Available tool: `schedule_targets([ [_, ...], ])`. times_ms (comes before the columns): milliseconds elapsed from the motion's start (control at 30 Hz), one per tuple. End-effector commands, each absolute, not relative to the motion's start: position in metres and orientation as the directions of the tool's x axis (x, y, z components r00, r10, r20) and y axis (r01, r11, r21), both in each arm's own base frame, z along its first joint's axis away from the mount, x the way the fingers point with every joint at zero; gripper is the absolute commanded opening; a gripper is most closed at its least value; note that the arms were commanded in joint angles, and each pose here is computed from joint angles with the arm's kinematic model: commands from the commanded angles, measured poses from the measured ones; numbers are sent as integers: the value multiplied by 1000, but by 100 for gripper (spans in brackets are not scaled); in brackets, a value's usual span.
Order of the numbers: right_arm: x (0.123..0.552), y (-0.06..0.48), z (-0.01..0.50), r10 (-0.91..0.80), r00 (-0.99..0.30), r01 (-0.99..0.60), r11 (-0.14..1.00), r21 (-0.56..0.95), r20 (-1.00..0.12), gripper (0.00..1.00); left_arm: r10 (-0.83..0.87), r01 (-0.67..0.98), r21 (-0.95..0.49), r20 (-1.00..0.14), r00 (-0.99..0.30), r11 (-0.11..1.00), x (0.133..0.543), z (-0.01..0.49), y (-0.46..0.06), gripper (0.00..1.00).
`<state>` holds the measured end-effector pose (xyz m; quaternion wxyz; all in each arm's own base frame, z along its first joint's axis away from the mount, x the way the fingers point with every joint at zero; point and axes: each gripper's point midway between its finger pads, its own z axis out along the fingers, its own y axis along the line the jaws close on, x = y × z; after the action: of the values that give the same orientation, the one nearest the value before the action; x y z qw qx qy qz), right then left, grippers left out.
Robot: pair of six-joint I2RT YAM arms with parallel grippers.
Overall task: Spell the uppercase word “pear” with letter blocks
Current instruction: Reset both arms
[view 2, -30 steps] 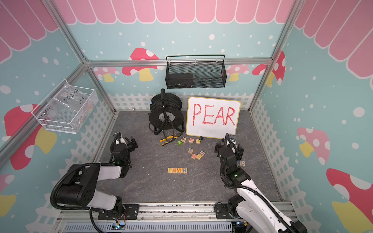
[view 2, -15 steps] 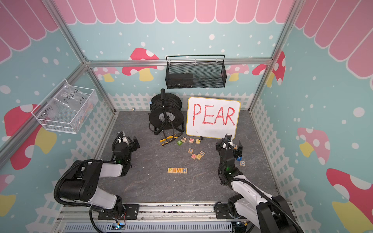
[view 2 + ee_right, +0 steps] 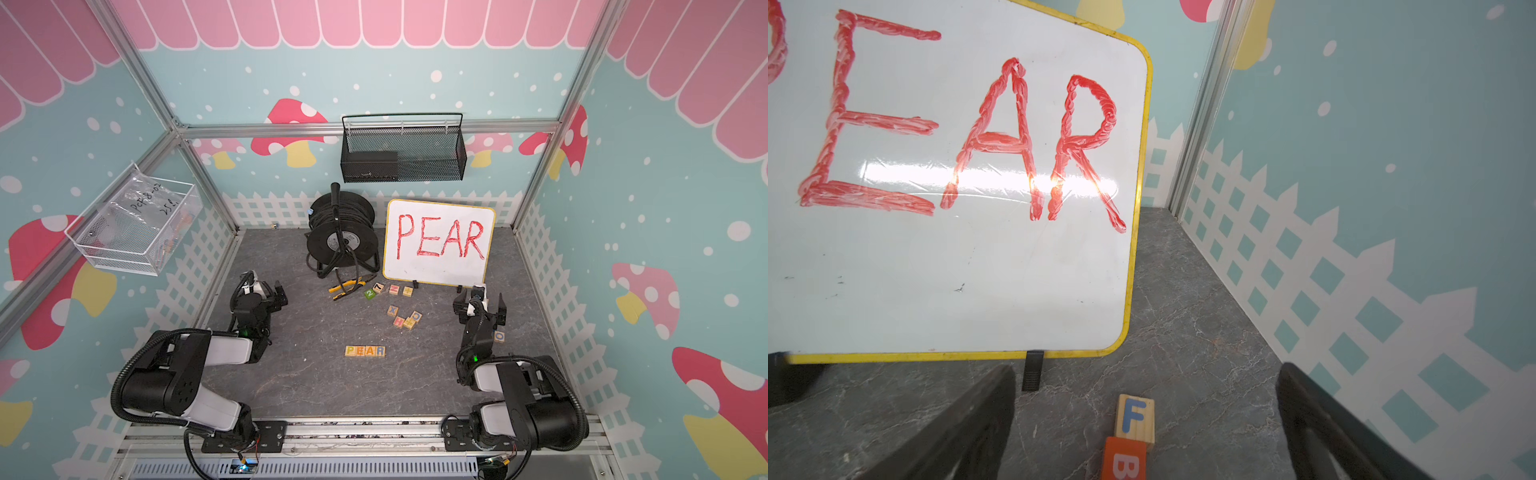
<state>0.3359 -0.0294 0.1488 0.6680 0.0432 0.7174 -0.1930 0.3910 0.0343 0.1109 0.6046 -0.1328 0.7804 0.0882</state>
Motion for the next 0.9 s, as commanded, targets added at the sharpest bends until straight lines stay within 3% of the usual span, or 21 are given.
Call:
schedule_targets([
  [0, 333, -26, 165, -201, 9, 310, 932, -189, -979, 99, -81, -308, -12, -974, -212, 951, 396, 119, 35, 99],
  [400, 335, -17, 154, -239, 22, 236, 945, -228, -971, 99, -81, -307, -12, -974, -213, 952, 396, 119, 35, 100],
  [633, 364, -28, 137, -159, -97, 215, 961, -177, -983, 99, -80, -307, -12, -974, -210, 951, 395, 120, 35, 99],
  [867, 366, -32, 135, -133, -99, 200, 968, -150, -986, 99, -80, -308, -12, -975, -209, 951, 395, 120, 35, 99],
])
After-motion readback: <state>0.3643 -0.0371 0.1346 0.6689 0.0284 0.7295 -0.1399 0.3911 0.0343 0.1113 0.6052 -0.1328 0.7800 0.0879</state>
